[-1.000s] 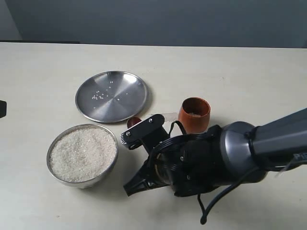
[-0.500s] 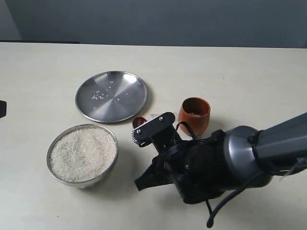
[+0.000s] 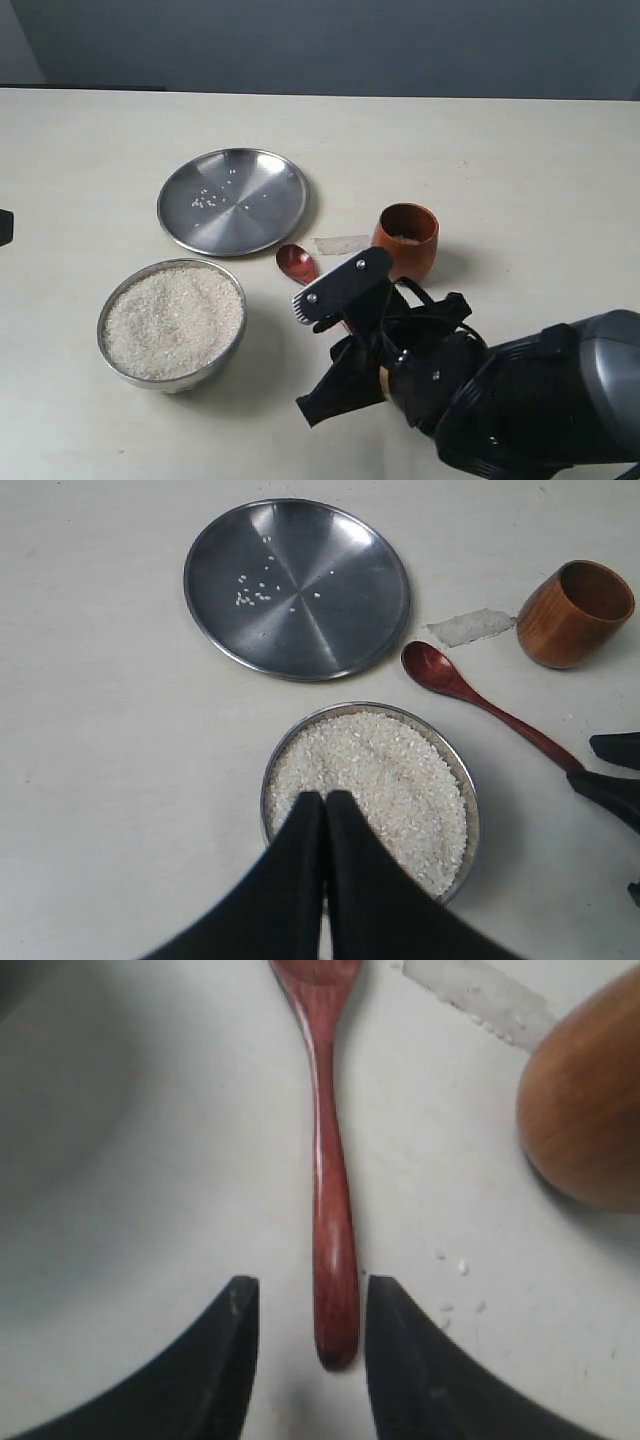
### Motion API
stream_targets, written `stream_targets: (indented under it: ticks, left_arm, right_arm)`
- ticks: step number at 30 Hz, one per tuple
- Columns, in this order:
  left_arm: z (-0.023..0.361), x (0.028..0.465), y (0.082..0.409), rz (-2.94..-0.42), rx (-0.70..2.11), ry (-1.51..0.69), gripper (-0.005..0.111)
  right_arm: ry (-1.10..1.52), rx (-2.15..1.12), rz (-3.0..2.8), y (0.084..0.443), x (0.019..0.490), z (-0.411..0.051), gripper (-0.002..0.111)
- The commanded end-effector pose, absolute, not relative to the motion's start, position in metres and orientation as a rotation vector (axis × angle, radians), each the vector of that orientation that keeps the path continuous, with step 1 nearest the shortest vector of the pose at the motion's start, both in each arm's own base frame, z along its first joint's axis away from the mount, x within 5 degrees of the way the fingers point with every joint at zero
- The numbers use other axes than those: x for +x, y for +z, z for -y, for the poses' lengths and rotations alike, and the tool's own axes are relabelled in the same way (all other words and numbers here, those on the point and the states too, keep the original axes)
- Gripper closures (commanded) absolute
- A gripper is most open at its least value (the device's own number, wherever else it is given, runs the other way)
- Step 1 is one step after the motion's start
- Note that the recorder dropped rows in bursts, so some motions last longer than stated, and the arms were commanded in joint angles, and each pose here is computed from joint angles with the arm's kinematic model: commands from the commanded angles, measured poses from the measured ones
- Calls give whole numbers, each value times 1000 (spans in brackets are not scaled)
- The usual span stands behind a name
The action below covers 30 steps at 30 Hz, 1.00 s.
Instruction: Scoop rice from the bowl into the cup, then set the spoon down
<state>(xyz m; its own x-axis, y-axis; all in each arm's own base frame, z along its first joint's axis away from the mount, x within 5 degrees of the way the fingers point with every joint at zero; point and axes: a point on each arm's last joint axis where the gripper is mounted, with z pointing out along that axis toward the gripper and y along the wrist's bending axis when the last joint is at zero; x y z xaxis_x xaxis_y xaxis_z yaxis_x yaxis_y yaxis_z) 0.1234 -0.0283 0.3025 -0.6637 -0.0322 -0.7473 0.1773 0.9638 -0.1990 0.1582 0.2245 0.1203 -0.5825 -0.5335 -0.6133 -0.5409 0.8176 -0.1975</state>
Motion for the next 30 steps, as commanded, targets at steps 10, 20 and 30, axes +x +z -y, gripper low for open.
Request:
stream_targets:
  ticks: [10, 20, 30]
  left_arm:
    - [29, 124, 305, -2261, 105, -322, 106]
    - [29, 124, 305, -2261, 105, -322, 106]
    - [29, 124, 305, -2261, 105, -322, 106]
  right_arm:
    - [27, -666, -2232, 130, 165, -223, 80]
    - [51, -624, -2295, 126, 162, -222, 101]
    - [112, -566, -2396, 121, 176, -211, 108]
